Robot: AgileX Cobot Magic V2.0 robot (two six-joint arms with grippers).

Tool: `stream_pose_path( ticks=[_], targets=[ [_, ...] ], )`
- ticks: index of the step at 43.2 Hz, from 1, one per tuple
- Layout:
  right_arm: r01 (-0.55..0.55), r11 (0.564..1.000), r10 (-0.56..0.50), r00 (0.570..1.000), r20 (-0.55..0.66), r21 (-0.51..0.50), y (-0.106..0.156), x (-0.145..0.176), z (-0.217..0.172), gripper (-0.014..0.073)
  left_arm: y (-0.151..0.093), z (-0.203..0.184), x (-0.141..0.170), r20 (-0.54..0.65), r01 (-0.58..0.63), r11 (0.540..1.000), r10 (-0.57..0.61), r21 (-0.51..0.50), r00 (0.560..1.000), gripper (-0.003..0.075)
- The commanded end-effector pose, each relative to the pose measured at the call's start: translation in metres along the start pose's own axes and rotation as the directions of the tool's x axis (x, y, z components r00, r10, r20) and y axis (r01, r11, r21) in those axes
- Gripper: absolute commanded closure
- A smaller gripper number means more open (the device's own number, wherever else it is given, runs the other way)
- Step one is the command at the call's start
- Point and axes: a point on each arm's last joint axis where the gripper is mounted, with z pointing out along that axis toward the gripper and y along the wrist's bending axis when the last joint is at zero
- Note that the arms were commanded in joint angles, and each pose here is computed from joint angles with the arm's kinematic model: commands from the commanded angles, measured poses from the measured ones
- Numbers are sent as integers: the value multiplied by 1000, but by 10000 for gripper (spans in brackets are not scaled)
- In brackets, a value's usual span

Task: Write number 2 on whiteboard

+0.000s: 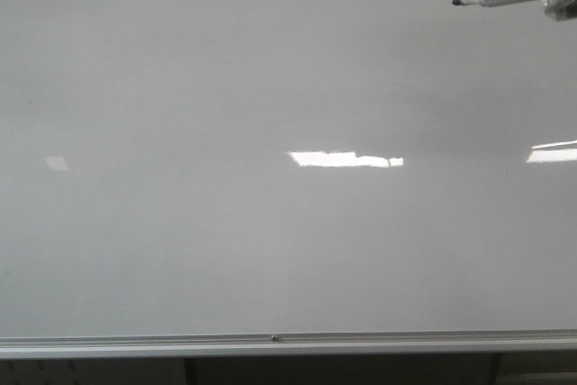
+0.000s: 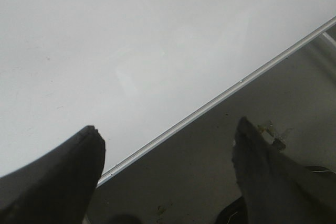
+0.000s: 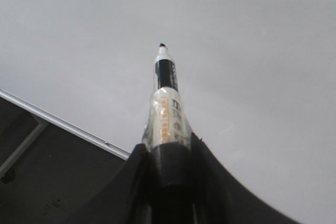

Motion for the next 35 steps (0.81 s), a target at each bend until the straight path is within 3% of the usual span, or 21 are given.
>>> stream_pose_path(
  ticks=[1, 10, 20, 35],
  targets=[
    [-35, 998, 28, 991, 128, 52, -6, -9, 2, 578, 1, -10, -10, 101, 19, 1000, -17, -9, 995, 220],
    [-29, 997, 14, 981, 193, 75, -7, -19, 24, 578, 1, -10, -10, 101, 19, 1000, -17, -9, 995, 220],
    [-47, 983, -6, 957, 289, 177, -20, -28, 52, 578, 1, -10, -10, 101, 19, 1000, -17, -9, 995, 220],
    [-7, 976, -54, 960, 274, 217, -27, -39, 88, 578, 1, -10, -11, 109, 19, 1000, -17, -11, 994, 220]
  ],
)
